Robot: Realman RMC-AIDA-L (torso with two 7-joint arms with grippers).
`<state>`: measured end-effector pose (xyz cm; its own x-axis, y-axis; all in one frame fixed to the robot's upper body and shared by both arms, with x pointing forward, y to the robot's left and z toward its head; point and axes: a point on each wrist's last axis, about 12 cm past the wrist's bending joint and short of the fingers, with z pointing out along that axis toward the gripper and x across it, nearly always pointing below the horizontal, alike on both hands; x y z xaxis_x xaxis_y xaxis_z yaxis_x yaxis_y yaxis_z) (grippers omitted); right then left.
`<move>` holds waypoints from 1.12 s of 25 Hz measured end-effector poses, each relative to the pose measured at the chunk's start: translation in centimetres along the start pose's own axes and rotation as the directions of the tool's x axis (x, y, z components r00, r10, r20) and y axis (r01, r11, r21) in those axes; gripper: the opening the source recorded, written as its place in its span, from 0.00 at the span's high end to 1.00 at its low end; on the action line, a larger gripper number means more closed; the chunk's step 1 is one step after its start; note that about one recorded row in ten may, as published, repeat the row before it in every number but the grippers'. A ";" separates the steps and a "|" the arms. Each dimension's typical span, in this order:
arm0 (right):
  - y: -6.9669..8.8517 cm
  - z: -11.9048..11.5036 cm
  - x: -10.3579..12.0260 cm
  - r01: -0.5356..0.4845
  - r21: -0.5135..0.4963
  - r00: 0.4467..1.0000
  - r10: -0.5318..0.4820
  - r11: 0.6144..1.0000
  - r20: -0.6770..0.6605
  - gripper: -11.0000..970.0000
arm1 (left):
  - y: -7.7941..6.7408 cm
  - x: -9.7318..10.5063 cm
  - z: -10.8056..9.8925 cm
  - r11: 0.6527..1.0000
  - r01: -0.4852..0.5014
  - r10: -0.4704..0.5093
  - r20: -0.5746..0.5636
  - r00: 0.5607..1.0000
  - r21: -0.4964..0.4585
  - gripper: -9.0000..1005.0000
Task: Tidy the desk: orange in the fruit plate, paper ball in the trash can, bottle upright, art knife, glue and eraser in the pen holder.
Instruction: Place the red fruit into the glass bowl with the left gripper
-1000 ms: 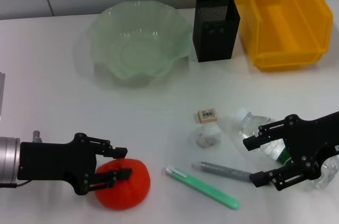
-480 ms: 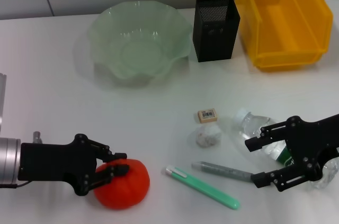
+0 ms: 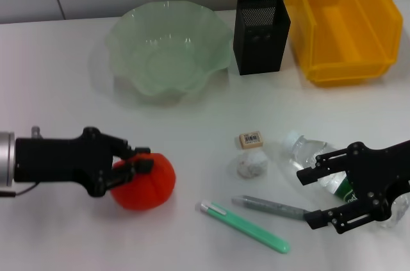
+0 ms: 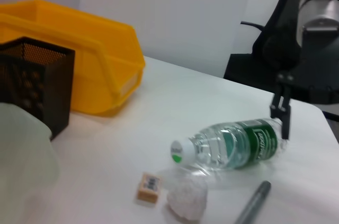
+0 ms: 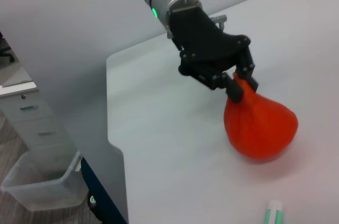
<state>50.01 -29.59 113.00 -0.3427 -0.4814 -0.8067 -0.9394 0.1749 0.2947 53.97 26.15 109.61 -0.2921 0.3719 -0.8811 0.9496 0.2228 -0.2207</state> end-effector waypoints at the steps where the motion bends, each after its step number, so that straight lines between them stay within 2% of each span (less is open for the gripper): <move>1: 0.0 0.0 0.0 -0.001 -0.001 1.000 0.001 1.000 0.003 0.22 | 0.1 -0.3 0.0 1.000 0.000 0.000 0.001 1.000 -0.003 0.84; 3: 0.1 0.0 0.1 -0.001 -0.003 1.000 0.001 1.000 0.013 0.22 | 0.6 -1.4 0.0 1.000 0.000 0.000 0.013 1.000 -0.014 0.84; 4: 0.2 0.0 0.1 0.002 -0.004 1.000 -0.002 1.000 0.022 0.22 | 1.1 -2.9 0.1 1.000 -0.011 0.012 0.044 0.999 -0.025 0.84; 5: 0.2 0.0 0.1 0.002 -0.004 1.000 -0.002 1.000 0.022 0.22 | 1.1 -2.9 0.1 1.000 -0.011 0.012 0.044 0.999 -0.025 0.84; 8: 0.2 0.0 0.2 0.004 -0.005 1.000 -0.004 1.000 0.027 0.22 | 1.8 -5.0 0.2 0.997 -0.053 0.057 0.090 0.994 -0.049 0.84; 9: 0.2 0.1 0.3 0.001 -0.010 1.000 -0.001 1.000 0.028 0.22 | 2.5 -6.5 0.5 0.994 -0.074 0.084 0.123 0.989 -0.084 0.84; 11: 0.3 0.2 0.3 -0.001 -0.014 1.000 0.002 1.000 0.029 0.22 | 2.9 -7.1 0.7 0.992 -0.079 0.093 0.135 0.986 -0.101 0.84; 15: 0.4 0.3 0.6 -0.009 -0.021 0.999 0.010 1.000 0.032 0.22 | 4.6 -9.1 1.5 0.977 -0.076 0.109 0.163 0.981 -0.197 0.84; 23: 0.6 0.2 1.3 -0.019 -0.019 0.999 0.020 1.000 0.040 0.22 | 7.1 -11.2 4.5 0.937 -0.022 0.092 0.187 0.978 -0.349 0.84; 24: 0.7 0.3 1.4 -0.021 -0.023 0.999 0.022 1.000 0.043 0.22 | 7.4 -11.6 5.6 0.924 -0.025 0.098 0.171 0.980 -0.382 0.84; 28: 0.7 0.4 1.5 -0.021 -0.026 0.999 0.022 0.999 0.047 0.22 | 7.7 -11.9 6.8 0.904 -0.029 0.104 0.154 0.983 -0.427 0.84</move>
<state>48.87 -29.83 111.76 -0.3634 -0.4361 -0.8232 -0.9316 0.1628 0.3250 65.58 17.29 115.59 -0.1706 0.2498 -0.9532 0.8181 0.5751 0.0042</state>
